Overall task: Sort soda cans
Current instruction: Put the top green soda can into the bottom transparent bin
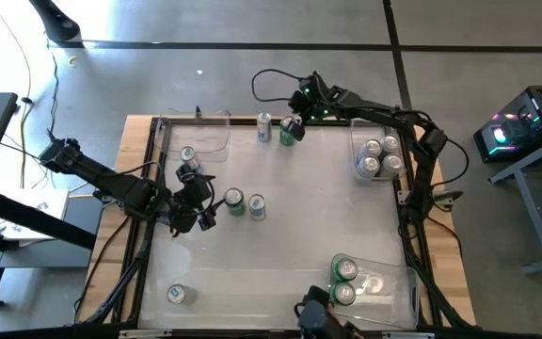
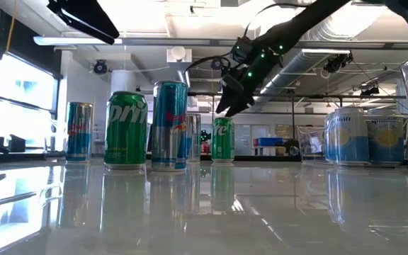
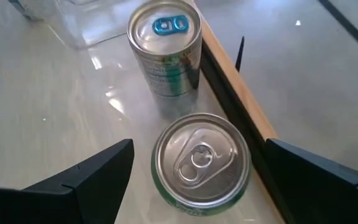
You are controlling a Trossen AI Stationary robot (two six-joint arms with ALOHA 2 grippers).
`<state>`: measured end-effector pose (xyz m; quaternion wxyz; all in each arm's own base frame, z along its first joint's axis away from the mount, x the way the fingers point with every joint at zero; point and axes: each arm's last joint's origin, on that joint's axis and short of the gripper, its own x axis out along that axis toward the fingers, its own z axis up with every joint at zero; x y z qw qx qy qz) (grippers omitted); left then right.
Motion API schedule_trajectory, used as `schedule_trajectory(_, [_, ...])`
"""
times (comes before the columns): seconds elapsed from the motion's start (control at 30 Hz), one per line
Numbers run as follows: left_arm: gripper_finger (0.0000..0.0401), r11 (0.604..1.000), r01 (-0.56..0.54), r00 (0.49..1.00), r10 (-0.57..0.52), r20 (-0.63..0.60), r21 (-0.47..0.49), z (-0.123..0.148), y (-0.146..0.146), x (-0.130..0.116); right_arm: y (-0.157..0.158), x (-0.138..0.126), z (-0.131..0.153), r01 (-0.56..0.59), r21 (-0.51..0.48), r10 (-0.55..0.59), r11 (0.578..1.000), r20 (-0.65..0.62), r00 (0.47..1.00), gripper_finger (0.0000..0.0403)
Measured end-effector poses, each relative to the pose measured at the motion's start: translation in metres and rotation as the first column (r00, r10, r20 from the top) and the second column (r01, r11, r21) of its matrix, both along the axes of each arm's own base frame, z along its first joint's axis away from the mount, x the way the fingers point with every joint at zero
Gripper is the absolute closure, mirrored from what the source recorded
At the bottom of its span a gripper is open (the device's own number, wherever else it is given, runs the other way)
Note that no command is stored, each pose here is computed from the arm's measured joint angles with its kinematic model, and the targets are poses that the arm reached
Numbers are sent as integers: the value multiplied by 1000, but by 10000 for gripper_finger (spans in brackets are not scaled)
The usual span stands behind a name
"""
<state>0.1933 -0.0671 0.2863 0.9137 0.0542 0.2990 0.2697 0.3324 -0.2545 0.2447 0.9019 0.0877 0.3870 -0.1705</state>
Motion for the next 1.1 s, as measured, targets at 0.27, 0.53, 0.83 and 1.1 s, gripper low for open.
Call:
schedule_trajectory(0.27, [72, 1000, 5, 1000, -5, -5, -10, 0, 1, 0, -4, 6, -19, -21, 14, 22, 1000, -36, 999, 45])
schedule_trajectory(0.53, [72, 1000, 5, 1000, -5, -6, -9, 0, 1, 0, 3, 12, -25, -121, -39, 118, 992, -81, 990, 45])
schedule_trajectory(0.83, [72, 1000, 5, 1000, -5, -5, -10, 0, 1, 0, 4, 13, -32, -119, -13, 117, 993, -106, 987, 49])
schedule_trajectory(1.1, [72, 1000, 5, 1000, -5, -5, -10, 0, 1, 0, 7, 15, -32, -101, -23, 97, 995, -118, 988, 117])
